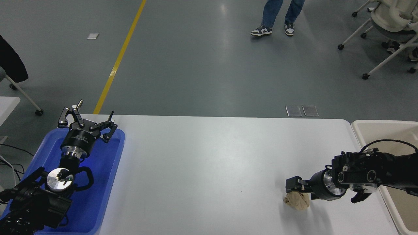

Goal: Pick up paper ball place in dustbin

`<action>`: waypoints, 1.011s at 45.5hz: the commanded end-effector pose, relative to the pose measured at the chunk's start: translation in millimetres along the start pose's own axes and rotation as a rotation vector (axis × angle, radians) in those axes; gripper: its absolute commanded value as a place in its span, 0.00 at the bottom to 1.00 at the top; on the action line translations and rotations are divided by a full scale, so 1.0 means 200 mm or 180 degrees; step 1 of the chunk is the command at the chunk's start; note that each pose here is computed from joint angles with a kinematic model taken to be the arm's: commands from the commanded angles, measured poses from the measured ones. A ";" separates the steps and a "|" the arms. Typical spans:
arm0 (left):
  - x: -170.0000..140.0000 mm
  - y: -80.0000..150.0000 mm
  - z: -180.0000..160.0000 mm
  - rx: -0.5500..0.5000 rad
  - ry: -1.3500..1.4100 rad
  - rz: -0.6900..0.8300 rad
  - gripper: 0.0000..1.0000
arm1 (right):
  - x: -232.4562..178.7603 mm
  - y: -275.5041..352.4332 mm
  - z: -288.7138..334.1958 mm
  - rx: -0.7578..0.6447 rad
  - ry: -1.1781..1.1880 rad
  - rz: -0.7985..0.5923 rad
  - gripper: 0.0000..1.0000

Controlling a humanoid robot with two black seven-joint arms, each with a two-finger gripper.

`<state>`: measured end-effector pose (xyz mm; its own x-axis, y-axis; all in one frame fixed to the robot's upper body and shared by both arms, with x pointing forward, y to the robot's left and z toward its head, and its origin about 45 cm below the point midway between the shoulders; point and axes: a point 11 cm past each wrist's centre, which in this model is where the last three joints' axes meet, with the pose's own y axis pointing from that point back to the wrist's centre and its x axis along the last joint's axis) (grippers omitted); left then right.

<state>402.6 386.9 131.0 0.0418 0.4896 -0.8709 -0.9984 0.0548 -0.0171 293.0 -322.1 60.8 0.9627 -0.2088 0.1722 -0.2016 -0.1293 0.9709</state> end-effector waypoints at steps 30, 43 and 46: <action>0.00 0.00 0.00 0.0000 0.0000 0.0000 1.00 | 0.53 0.69 -0.13 0.0159 0.0016 0.0594 0.00; 0.00 0.00 0.00 0.0000 0.0000 0.0000 1.00 | 0.68 1.02 -0.17 -0.0055 0.0168 0.0776 0.00; 0.00 0.00 0.00 0.0000 0.0000 0.0000 1.00 | 0.70 1.10 -0.16 -0.0090 0.0185 0.0819 0.00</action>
<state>402.5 386.9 131.0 0.0417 0.4896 -0.8710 -0.9984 0.0547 -0.0170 378.3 -341.5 243.2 0.9084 -0.2032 0.3654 -0.3893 -0.0921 0.9165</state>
